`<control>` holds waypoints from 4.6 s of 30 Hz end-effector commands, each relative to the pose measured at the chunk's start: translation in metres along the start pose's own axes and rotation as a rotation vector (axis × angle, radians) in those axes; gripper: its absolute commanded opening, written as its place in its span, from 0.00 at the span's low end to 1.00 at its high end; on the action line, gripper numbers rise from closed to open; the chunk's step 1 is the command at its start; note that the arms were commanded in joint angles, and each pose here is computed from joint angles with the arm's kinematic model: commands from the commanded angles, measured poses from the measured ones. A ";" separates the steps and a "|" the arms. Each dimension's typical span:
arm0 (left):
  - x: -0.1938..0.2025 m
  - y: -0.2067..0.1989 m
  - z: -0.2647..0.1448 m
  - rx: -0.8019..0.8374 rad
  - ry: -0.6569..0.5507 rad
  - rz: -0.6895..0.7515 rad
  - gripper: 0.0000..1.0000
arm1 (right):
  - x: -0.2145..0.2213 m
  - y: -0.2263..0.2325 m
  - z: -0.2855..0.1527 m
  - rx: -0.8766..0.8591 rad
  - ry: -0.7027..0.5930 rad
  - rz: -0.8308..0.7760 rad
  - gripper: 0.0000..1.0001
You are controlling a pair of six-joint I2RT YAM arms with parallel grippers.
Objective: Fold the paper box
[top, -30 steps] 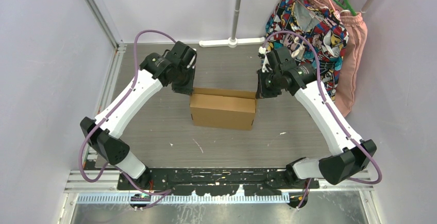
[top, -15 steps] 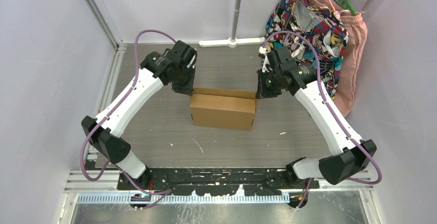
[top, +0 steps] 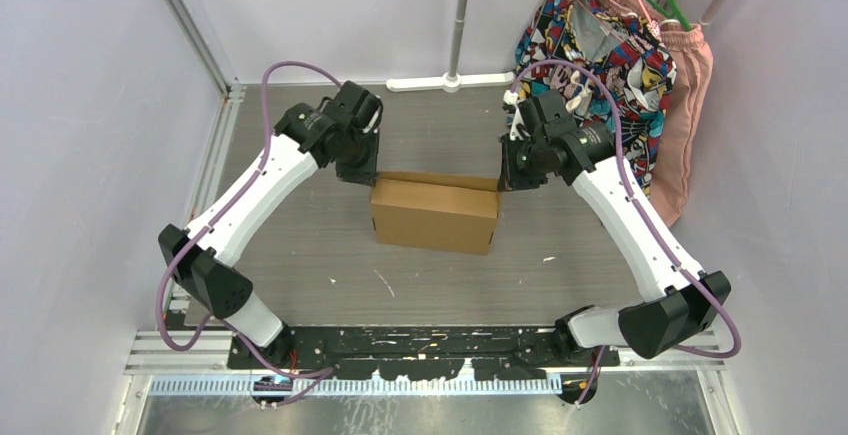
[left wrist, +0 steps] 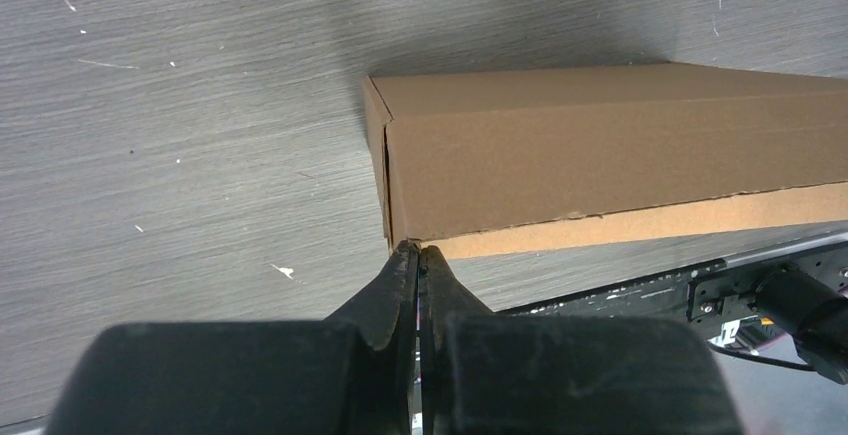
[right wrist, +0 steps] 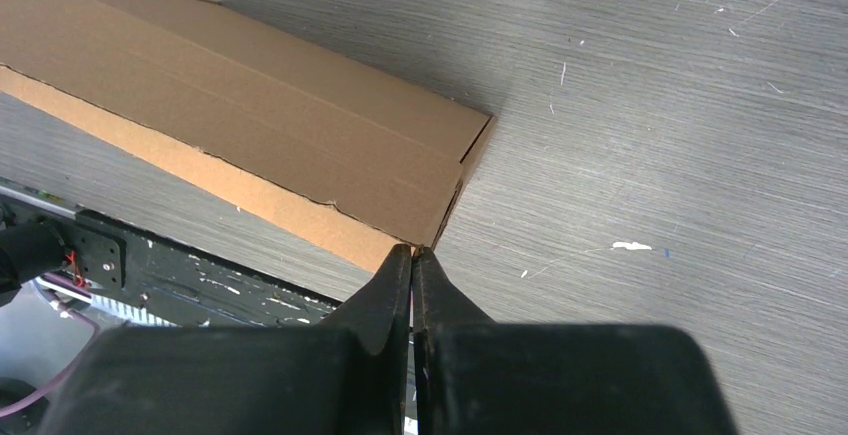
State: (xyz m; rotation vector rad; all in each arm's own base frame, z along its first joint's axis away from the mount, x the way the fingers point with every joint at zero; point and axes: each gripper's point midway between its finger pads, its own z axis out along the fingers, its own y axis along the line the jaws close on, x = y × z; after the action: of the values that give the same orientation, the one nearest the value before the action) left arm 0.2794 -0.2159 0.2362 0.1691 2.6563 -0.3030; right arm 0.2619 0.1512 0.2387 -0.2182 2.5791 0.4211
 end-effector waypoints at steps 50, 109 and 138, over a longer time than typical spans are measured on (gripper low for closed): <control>0.035 0.002 0.021 0.000 -0.134 -0.006 0.00 | 0.033 0.024 -0.020 -0.185 -0.167 -0.029 0.27; -0.044 -0.033 -0.045 0.154 -0.406 0.074 0.28 | -0.043 0.029 -0.006 -0.154 -0.291 0.047 0.29; 0.014 -0.007 0.057 0.084 -0.296 0.044 0.16 | 0.019 -0.019 0.069 -0.085 -0.140 0.135 0.29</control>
State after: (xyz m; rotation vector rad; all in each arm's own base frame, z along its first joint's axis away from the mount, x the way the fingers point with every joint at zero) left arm 0.2952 -0.2397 0.2060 0.1918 2.2982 -0.4253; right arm 0.2978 0.1674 0.2038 -0.0544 2.2959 0.6640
